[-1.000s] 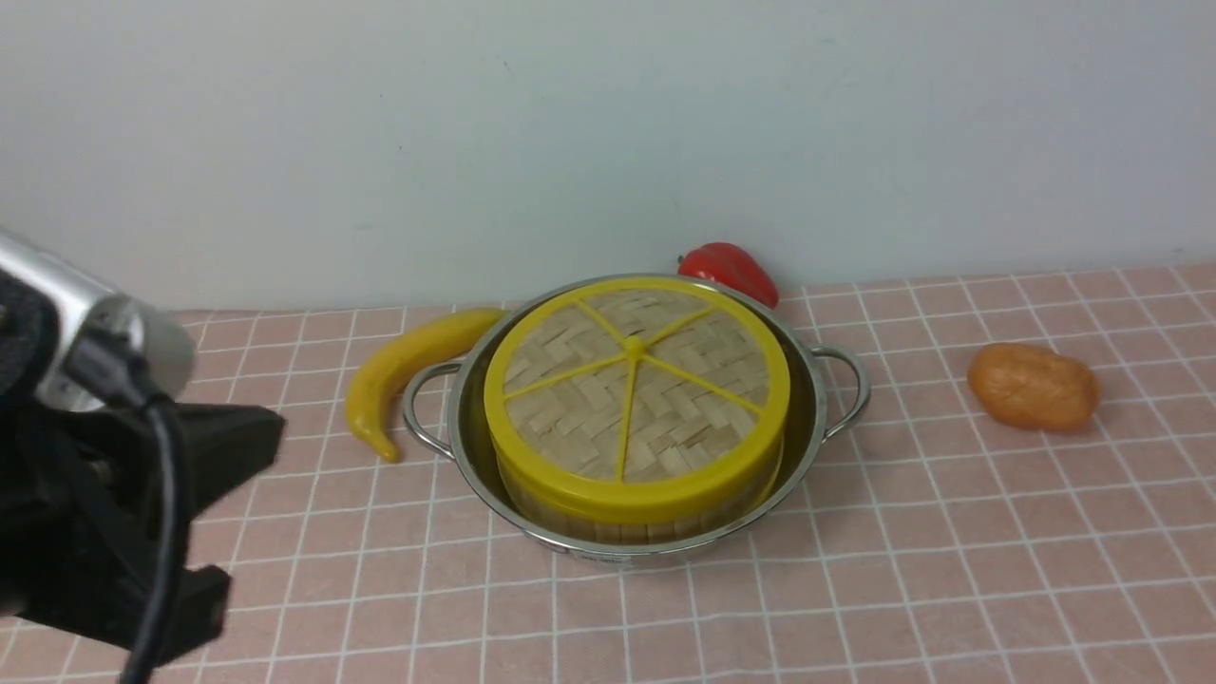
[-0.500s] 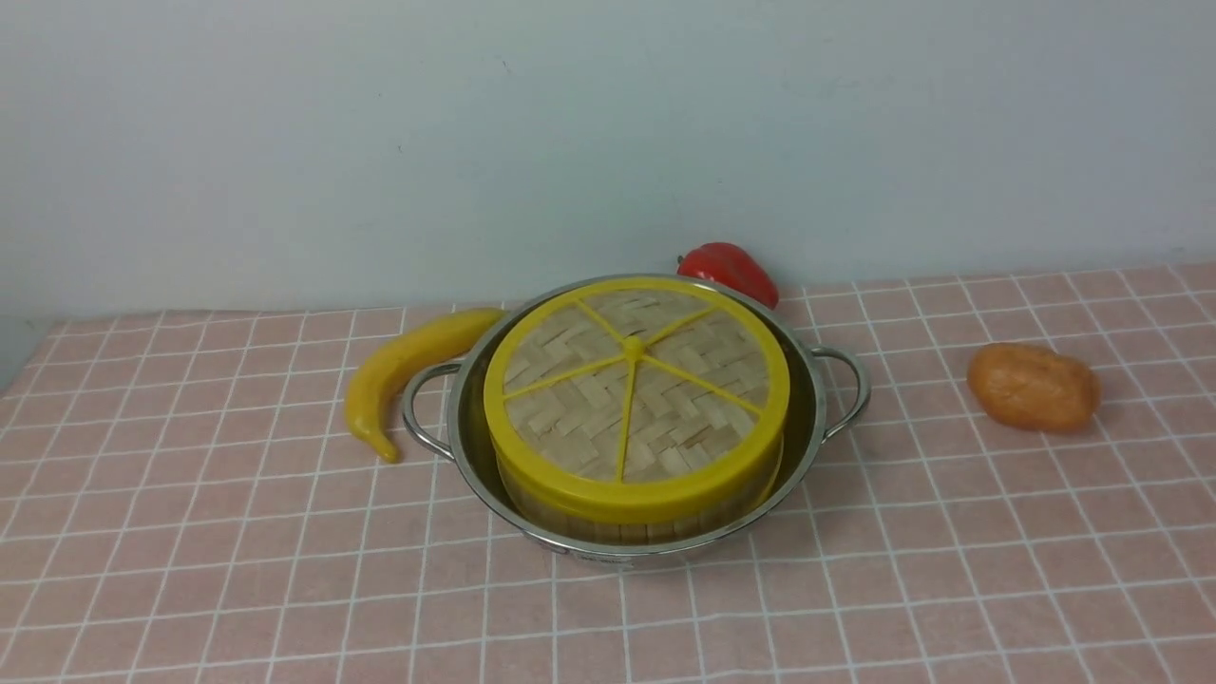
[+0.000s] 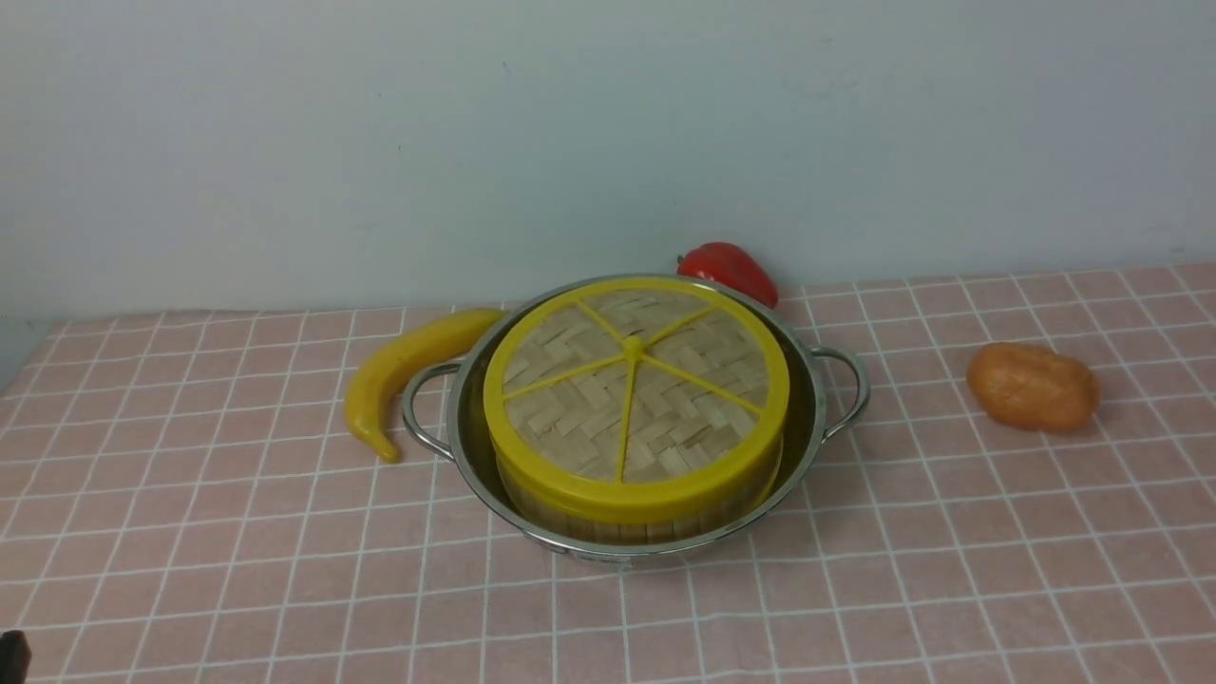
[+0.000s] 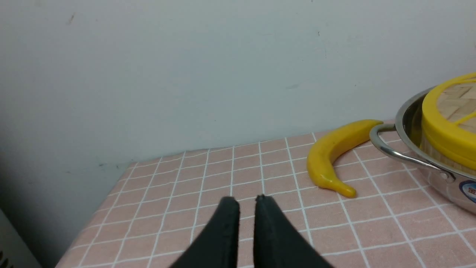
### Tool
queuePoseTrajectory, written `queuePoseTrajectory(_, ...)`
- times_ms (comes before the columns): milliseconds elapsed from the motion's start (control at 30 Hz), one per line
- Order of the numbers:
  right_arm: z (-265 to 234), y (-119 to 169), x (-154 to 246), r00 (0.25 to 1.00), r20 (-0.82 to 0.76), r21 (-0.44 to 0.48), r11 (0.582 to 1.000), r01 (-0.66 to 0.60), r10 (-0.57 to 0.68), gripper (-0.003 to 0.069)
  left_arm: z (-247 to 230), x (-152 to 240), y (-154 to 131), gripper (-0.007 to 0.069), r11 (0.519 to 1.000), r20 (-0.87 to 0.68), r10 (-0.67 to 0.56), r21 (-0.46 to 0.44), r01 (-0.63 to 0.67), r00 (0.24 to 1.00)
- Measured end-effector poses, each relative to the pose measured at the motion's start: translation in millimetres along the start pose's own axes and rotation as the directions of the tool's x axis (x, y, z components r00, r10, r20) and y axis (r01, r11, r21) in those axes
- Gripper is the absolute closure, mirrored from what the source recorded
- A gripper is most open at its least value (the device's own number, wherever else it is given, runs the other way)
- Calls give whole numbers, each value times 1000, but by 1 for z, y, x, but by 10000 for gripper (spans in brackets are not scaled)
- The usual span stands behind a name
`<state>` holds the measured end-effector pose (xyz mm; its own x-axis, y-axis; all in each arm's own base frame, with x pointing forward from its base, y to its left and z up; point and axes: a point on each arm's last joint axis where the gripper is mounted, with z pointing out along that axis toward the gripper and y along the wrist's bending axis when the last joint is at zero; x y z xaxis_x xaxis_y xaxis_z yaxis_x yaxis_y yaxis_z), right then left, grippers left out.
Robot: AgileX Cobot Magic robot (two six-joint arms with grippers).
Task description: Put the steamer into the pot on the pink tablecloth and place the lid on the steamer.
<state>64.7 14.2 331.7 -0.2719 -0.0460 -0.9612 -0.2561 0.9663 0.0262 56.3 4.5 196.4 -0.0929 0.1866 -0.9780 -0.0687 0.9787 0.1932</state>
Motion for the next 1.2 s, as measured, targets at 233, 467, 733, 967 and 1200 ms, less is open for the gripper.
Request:
queuePoseTrajectory(233,0,0,0,1000,0,0,1000,0,0,422,0,0,0,551,1000,0,0,0,0,1000)
queuePoseTrajectory(467,-9,-6,0,999,44,79,996,-30,26,419,0,0,0,540,1000,0,1,0,-1,1000)
queuePoseTrajectory(733,-47,-12,13,967,232,257,953,-162,101,419,0,0,0,529,1000,1,1,0,-1,1000)
queuePoseTrajectory(967,-68,-7,19,933,345,296,932,-207,97,419,0,0,0,519,1000,1,1,0,-1,1000)
queuePoseTrajectory(1200,-39,-11,47,948,304,295,936,-190,97,419,0,0,0,508,1000,3,1,-1,-1,1000)
